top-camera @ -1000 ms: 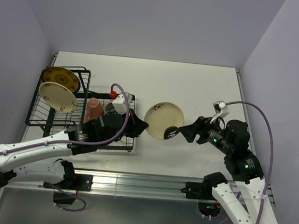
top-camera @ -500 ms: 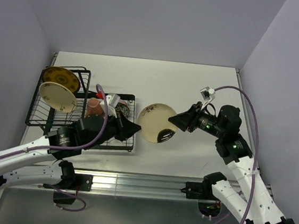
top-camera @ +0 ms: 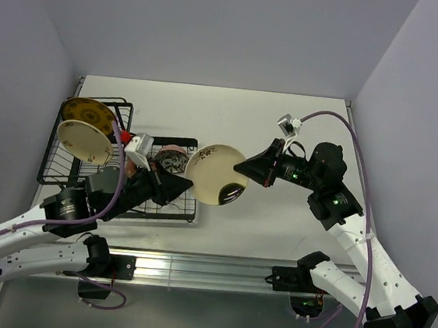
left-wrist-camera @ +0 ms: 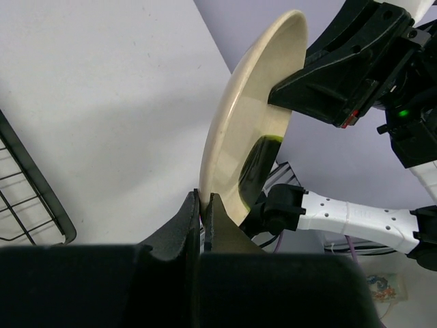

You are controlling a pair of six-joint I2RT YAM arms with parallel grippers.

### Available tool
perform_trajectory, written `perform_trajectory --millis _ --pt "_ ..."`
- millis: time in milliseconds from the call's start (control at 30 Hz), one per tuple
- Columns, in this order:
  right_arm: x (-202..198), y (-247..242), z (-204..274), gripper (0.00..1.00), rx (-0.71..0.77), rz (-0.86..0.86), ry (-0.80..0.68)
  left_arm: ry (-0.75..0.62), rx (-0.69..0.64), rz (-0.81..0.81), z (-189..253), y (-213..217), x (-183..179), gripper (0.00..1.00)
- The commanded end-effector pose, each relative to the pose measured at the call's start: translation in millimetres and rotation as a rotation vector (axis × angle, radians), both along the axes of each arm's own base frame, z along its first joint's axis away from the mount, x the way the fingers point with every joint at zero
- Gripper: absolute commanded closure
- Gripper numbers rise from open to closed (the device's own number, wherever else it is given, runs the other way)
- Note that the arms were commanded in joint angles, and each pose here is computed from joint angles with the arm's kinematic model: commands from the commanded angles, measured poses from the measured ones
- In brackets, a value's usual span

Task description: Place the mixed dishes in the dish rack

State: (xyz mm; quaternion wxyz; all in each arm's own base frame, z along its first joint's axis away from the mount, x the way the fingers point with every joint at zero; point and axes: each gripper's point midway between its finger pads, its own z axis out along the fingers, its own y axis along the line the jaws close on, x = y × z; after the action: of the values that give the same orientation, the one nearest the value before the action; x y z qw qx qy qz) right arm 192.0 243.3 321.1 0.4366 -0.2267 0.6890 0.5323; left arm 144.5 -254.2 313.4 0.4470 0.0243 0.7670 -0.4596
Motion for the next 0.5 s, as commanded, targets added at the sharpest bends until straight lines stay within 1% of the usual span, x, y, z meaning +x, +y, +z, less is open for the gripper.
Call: perform_trajectory --millis 0,233,267,300,333,367,400,467 --pt "-7 5 57 1.00 0.088 0.016 -0.140 -0.046 -0.035 -0.065 26 0 -12 1.00" --pt "-3 9 75 1.00 0.115 -0.006 -0.169 -0.055 -0.019 -0.024 34 22 -14 0.99" --pt "-3 11 76 1.00 0.110 -0.004 -0.170 -0.063 -0.028 0.000 38 30 -12 0.78" --pt "1 10 84 1.00 0.114 -0.037 -0.189 -0.060 -0.014 0.015 36 35 -12 0.59" --pt "0 14 83 1.00 0.094 -0.036 -0.197 -0.062 -0.024 0.036 41 41 -11 0.41" --pt "1 15 87 1.00 0.092 -0.048 -0.211 -0.071 -0.034 0.093 46 53 -6 0.08" --pt "5 13 95 1.00 0.089 -0.093 -0.224 -0.066 -0.021 0.121 45 61 -5 0.01" --pt "6 17 102 1.00 0.077 -0.106 -0.258 -0.095 -0.058 0.176 64 82 -3 0.01"
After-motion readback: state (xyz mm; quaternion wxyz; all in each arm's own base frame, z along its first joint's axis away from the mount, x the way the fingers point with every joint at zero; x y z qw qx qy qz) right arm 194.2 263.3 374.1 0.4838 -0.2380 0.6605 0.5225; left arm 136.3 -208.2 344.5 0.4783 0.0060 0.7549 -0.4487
